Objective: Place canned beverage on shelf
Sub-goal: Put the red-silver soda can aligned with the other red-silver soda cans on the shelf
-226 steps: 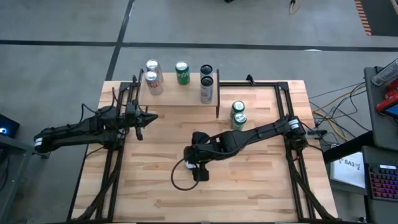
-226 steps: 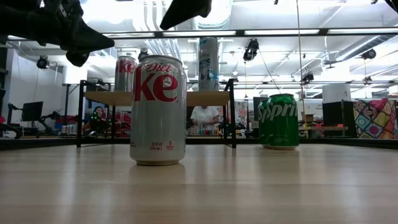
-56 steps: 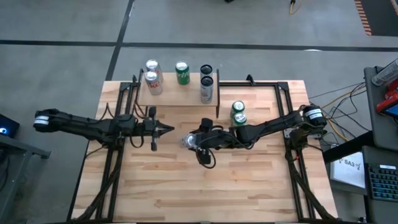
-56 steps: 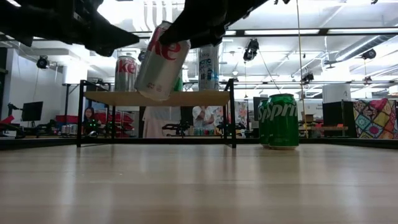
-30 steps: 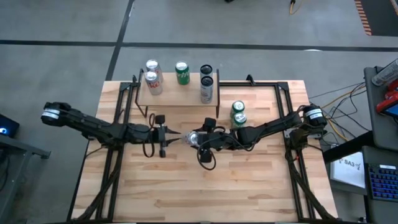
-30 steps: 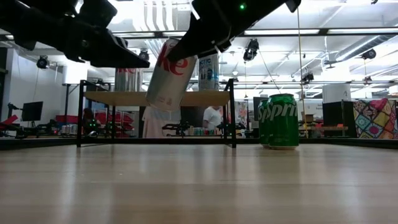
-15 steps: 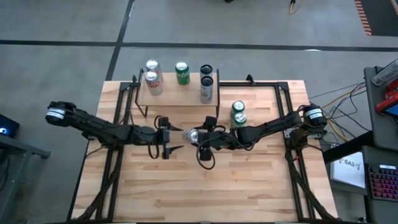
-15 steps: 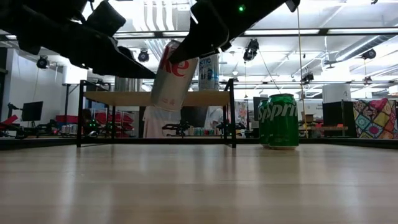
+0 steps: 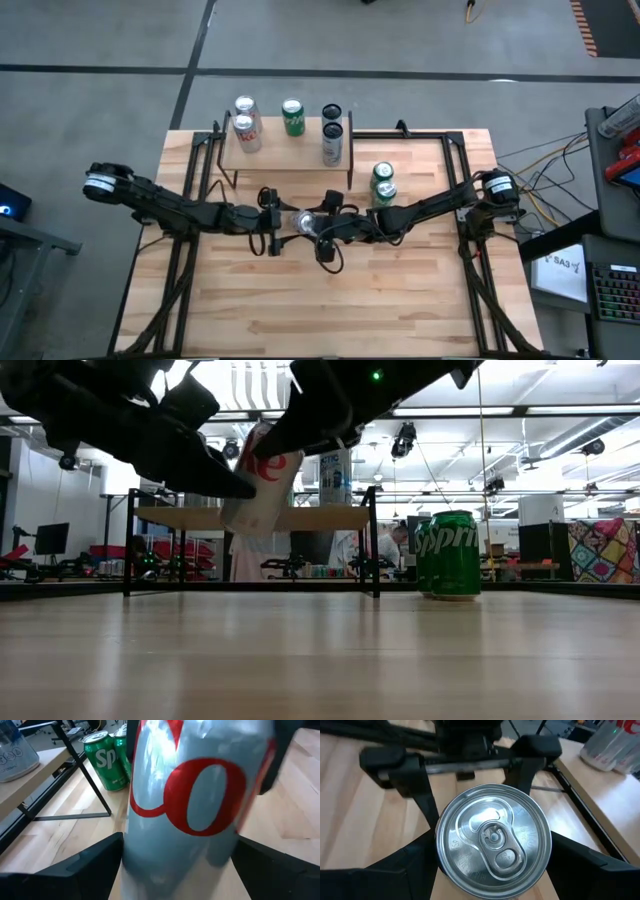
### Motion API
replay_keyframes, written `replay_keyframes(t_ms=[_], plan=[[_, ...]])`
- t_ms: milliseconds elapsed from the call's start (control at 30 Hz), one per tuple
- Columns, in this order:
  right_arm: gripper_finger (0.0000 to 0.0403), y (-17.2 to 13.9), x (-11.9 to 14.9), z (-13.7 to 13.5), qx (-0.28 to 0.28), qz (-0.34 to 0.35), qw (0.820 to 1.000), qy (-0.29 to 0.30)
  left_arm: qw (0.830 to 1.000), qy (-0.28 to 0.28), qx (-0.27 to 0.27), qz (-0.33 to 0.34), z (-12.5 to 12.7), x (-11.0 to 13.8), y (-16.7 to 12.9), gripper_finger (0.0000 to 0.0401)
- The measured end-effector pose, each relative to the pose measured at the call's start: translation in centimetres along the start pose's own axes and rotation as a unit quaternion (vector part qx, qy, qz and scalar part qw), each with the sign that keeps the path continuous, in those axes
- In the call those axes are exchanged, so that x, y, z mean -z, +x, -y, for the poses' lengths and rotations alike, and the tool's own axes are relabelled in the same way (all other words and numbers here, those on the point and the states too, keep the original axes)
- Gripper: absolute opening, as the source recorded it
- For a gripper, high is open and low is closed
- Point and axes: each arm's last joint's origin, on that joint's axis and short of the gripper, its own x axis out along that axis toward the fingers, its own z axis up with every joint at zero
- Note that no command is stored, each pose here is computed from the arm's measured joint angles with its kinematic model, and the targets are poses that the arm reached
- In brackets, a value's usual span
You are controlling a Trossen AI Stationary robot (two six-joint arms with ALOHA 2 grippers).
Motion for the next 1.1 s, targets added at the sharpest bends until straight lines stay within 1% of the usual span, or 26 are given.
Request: replay_keyframes(t_ms=[233, 300, 467, 667, 767, 967, 1100], plan=[[0.029, 0.0, -0.5, 0.0, 0.002, 0.025, 1.0, -0.001, 1.0, 0.0, -0.001, 0.006, 0.1, -0.5, 0.5, 0.034], [0.029, 0.0, -0.5, 0.0, 0.001, 0.026, 1.0, -0.002, 1.0, 0.001, -0.001, 0.006, 0.1, -0.6, 0.5, 0.0332], [0.029, 0.0, -0.5, 0.0, -0.001, 0.025, 1.0, -0.001, 1.0, 0.007, 0.001, 0.005, 0.1, -0.6, 0.5, 0.0298], [0.0292, 0.0, -0.5, 0.0, -0.003, 0.025, 1.0, -0.001, 1.0, 0.01, -0.002, 0.006, 0.1, -0.6, 0.5, 0.0296], [0.0309, 0.0, -0.5, 0.0, -0.012, 0.028, 1.0, 0.001, 1.0, 0.008, -0.005, 0.01, 0.1, -0.8, 0.3, 0.0296], [0.0358, -0.1, -1.0, 0.1, -0.016, 0.034, 0.999, 0.007, 1.0, 0.007, -0.005, 0.015, 0.0, -1.0, 0.1, 0.0296], [0.0366, -0.6, -1.8, 0.4, -0.015, 0.044, 0.999, 0.0, 1.0, 0.006, -0.005, 0.028, 0.0, -1.1, -0.1, 0.0296]])
